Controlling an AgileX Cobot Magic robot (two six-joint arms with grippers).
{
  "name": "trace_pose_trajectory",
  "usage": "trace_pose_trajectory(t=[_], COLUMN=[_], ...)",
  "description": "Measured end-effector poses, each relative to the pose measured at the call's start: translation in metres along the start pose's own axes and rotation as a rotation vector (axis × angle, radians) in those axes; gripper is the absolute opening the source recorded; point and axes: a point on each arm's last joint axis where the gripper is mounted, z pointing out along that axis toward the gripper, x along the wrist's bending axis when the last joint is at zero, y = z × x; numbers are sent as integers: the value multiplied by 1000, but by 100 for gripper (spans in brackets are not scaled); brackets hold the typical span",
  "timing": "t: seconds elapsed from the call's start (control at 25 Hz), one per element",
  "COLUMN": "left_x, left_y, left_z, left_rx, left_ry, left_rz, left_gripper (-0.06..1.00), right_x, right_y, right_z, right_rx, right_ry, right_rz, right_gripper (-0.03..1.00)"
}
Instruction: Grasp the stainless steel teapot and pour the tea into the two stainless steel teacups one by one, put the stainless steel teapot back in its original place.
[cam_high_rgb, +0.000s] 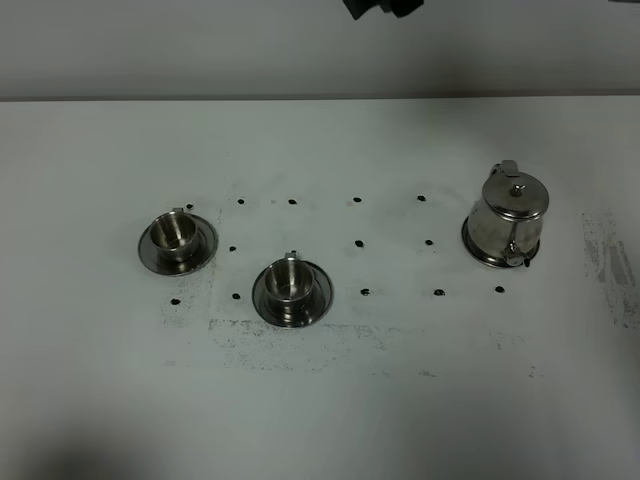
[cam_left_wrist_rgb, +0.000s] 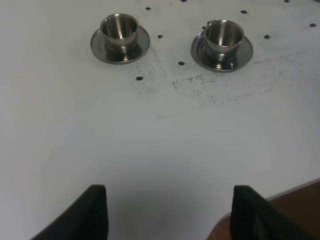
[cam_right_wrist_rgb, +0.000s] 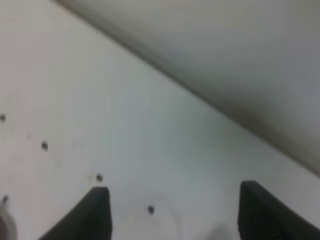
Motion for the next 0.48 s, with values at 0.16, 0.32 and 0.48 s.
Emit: trace_pose_trajectory(t=[0.16, 0.32, 0.48], left_x=[0, 0, 0], left_y=[0, 0, 0], left_z=[0, 0, 0], left_rx=[0, 0, 0], left_ry=[0, 0, 0], left_rz=[0, 0, 0], left_gripper=[52, 52, 52], right_x=[13, 12, -5], right_y=[-20, -28, -32], right_z=[29, 54, 73], right_rx=[116, 69, -10], right_ry=[57, 63, 22], right_rz=[-1, 13, 35], right_gripper=[53, 53, 53])
